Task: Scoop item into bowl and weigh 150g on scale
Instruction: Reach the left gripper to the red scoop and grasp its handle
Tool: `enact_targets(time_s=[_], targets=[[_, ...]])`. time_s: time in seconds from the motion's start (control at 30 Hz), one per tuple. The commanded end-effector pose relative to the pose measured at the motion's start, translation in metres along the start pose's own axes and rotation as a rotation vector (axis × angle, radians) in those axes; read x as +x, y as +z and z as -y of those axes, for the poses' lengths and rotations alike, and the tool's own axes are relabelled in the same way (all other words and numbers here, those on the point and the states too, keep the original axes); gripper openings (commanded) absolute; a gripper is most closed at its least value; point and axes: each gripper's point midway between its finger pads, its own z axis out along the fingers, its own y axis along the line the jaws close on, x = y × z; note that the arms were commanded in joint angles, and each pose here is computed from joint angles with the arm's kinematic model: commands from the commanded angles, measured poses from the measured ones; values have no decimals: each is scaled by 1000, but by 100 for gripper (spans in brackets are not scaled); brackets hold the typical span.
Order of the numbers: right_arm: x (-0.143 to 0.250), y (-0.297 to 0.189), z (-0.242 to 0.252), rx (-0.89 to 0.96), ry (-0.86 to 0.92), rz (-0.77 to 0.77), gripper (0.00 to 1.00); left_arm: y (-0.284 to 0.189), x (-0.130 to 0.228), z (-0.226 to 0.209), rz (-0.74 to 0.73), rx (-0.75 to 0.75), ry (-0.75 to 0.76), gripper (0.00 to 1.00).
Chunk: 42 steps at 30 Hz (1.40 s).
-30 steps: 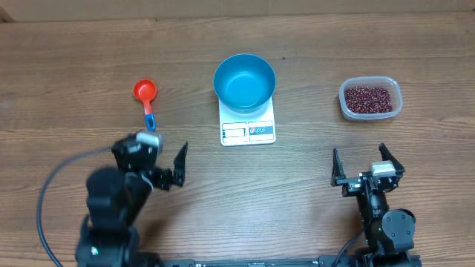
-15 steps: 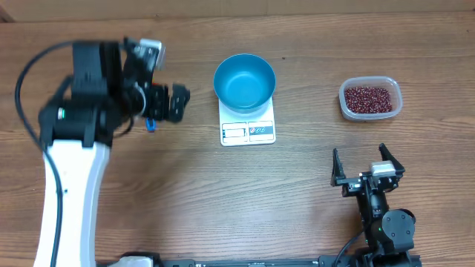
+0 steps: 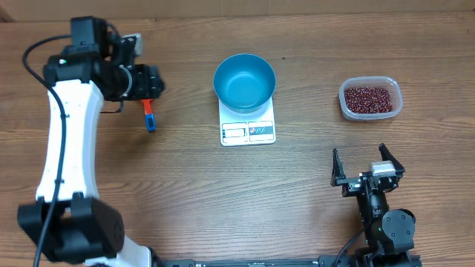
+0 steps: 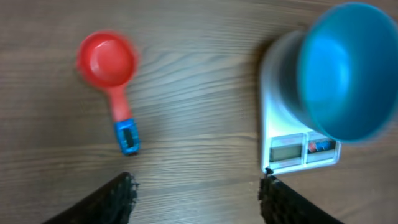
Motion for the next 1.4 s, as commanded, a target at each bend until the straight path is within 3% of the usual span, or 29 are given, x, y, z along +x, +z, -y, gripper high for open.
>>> enact_targets(time_s=[0.0,0.1,0.3,0.4,0.5,0.77,1.37], targets=[[4,1,0,4,-1,-6,100,13,-6,-19,-15,-4,-87,57],[4,1,0,4,-1,-6,100,33,-10,-34,-30,-28,-104,49],[4,1,0,4,-1,-6,100,66,-24,-71,-1,-173,-184,48],[4,1,0,4,-1,-6,100,80,-31,-80,18,-191,-203,38],[4,1,0,5,-1,-6,100,91,-40,-85,48,-195,-195,35],[4,1,0,4,-1,-6,100,103,-45,-110,66,-308,-184,43],[4,1,0,4,-1,-6,100,141,-37,-122,17,-308,-126,38]])
